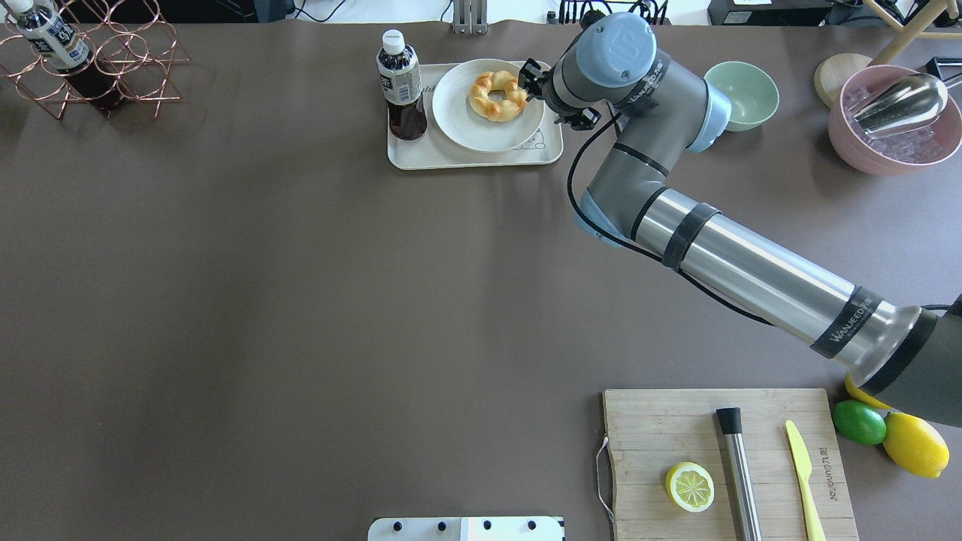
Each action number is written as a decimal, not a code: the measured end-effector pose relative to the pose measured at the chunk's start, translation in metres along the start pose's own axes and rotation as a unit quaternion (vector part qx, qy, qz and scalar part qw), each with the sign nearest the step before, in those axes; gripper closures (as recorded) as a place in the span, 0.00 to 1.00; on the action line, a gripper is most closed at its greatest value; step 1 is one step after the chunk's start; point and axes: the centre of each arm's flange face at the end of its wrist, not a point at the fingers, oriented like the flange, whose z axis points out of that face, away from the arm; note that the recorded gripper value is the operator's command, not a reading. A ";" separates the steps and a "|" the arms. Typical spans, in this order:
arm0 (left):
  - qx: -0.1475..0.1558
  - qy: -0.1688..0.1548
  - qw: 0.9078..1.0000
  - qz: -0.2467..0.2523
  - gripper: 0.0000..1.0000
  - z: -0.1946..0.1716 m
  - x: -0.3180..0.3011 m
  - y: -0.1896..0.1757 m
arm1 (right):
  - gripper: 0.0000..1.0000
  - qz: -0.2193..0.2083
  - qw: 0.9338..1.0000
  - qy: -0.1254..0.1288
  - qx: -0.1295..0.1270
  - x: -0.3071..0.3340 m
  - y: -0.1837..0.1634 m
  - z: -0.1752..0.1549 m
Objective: Place donut on tray
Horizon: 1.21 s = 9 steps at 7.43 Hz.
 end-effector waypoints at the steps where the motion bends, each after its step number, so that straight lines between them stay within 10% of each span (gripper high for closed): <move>1: -0.005 0.002 1.000 -0.002 0.02 0.005 -0.011 0.010 | 0.00 -0.014 1.000 -0.005 -0.005 0.003 -0.026 -0.017; 4: -0.002 0.011 1.000 -0.009 0.02 0.007 -0.021 0.023 | 0.00 -0.036 0.998 0.005 -0.046 0.095 -0.100 -0.113; 6: 0.006 0.011 1.000 -0.009 0.02 -0.001 -0.031 0.029 | 0.00 -0.105 0.991 0.065 -0.055 0.173 -0.121 -0.197; 8: 0.007 0.011 1.000 -0.015 0.02 -0.002 -0.044 0.042 | 0.00 -0.195 0.968 0.141 -0.067 0.245 -0.153 -0.267; 9: 0.005 0.013 1.000 -0.019 0.02 0.002 -0.048 0.051 | 0.00 -0.258 0.946 0.176 -0.088 0.288 -0.175 -0.286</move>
